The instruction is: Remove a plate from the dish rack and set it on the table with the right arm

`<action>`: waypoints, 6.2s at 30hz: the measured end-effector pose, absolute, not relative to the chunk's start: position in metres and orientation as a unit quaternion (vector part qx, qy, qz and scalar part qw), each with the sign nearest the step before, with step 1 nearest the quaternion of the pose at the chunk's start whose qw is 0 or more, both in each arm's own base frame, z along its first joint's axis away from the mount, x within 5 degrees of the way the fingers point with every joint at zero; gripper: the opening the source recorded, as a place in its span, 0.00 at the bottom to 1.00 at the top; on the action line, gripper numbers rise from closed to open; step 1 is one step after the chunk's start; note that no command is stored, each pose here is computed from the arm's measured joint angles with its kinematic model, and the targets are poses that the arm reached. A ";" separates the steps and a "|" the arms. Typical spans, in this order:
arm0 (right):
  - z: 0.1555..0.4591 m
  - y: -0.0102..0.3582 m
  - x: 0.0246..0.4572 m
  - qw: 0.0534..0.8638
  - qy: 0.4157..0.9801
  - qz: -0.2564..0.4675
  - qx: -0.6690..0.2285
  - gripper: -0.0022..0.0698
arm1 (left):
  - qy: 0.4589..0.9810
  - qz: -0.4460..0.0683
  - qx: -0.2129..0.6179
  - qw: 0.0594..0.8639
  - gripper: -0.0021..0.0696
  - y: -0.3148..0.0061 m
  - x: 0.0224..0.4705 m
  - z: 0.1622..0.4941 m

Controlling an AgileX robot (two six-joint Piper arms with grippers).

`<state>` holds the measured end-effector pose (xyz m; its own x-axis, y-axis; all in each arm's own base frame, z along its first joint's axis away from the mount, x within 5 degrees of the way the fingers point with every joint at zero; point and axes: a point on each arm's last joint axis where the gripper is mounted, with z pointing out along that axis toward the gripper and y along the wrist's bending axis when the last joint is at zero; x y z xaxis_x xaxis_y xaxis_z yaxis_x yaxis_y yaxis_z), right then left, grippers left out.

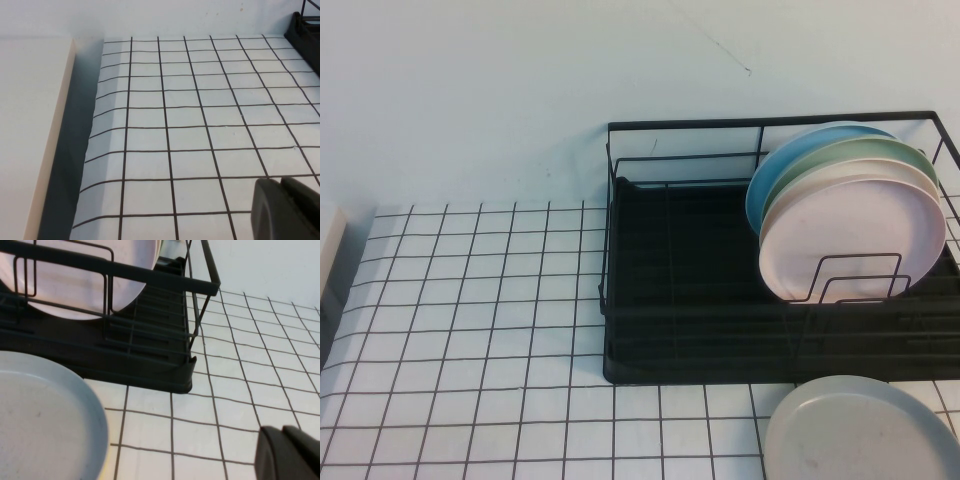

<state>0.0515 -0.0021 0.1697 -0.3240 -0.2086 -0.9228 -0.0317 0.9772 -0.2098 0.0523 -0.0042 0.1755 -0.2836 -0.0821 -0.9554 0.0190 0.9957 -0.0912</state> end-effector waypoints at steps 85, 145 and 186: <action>0.170 -0.001 0.052 0.578 0.811 -0.062 -0.064 0.03 | 0.800 -0.044 -0.022 0.598 0.02 -0.004 0.052 0.175; 0.170 -0.001 0.051 0.577 0.811 -0.065 -0.066 0.03 | 0.800 -0.042 -0.020 0.598 0.02 -0.004 0.052 0.175; 0.169 -0.003 0.051 0.573 0.811 -0.083 -0.077 0.03 | 0.800 -0.044 -0.021 0.598 0.02 -0.004 0.052 0.175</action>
<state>0.0513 -0.0028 0.1692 -0.3307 -0.2211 -0.9175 -0.0302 0.9742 -0.2238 0.0523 -0.0042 0.1755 -0.2837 -0.0864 -0.9550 0.0178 0.9953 -0.0953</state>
